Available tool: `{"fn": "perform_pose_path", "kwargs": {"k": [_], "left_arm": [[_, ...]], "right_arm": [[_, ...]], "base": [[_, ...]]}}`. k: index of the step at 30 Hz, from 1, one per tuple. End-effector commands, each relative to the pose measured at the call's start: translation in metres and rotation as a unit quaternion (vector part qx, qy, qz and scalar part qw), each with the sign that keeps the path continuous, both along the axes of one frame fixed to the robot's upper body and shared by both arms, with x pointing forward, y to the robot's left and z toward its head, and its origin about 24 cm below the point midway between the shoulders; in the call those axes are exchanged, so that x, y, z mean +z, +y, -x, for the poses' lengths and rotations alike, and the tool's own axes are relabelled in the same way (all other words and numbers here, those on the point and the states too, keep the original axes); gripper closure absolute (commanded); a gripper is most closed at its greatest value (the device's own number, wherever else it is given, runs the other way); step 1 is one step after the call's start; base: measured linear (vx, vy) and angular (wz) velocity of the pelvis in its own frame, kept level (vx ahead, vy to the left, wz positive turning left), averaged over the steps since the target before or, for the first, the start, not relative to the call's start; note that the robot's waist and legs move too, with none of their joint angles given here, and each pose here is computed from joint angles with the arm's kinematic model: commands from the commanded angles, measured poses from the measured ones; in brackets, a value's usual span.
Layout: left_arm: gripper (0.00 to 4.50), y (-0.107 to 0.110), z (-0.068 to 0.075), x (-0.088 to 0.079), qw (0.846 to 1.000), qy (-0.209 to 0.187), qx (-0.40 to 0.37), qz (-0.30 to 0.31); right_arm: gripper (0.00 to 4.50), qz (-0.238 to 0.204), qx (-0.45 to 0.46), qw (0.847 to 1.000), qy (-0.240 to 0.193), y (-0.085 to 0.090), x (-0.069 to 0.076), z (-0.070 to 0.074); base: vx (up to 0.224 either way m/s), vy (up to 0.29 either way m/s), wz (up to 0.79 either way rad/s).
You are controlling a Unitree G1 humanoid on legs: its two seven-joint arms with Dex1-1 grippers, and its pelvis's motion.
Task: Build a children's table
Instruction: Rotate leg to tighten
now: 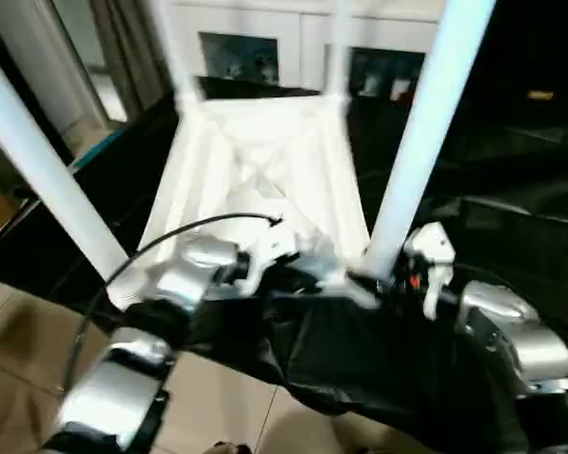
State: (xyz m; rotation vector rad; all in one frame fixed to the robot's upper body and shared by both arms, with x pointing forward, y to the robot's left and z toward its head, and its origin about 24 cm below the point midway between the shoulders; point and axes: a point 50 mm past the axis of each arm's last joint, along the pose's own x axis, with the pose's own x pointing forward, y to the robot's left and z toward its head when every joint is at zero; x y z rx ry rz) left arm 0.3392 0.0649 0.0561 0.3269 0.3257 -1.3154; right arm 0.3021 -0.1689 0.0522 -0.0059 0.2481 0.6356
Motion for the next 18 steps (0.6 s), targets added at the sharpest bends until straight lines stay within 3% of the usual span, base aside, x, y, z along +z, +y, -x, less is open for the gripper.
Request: {"fn": "perform_pose_path", "kwargs": {"k": [1,9,10,11,13,15,18], "left_arm": [[4.50,-0.025,-0.009,0.015,0.995,-0.028,0.071,0.064],[4.50,-0.048,-0.005,0.011,0.993,-0.026,0.088,0.071],[4.50,-0.047,-0.004,0.010,0.994,-0.026,0.084,0.070],[4.50,-0.043,-0.004,0.009,0.994,-0.025,0.078,0.066],[4.50,-0.041,-0.004,0.009,0.995,-0.025,0.075,0.064],[4.50,-0.034,-0.003,0.008,0.997,-0.022,0.049,0.056],[4.50,-0.025,0.001,0.007,0.999,-0.015,0.010,0.048]], "right_arm": [[1.89,-0.005,0.003,0.999,0.045,0.031,-0.022,0.005],[1.89,-0.028,0.005,0.999,0.041,0.072,-0.021,0.000],[1.34,-0.044,0.004,0.998,0.044,0.072,-0.019,-0.001],[1.20,-0.063,0.007,0.997,0.045,0.070,-0.015,-0.003],[1.14,-0.063,0.013,0.997,0.041,0.069,-0.013,-0.004],[0.74,-0.055,0.045,0.997,0.026,0.062,-0.007,-0.003],[0.74,-0.051,0.110,0.992,0.016,0.053,0.000,0.004]], "base": [[0.000,0.000,0.00],[0.000,0.000,0.00],[0.000,0.000,0.00],[0.000,0.000,0.00],[0.000,0.000,0.00],[0.000,0.000,0.00],[0.000,0.000,0.00]]}}
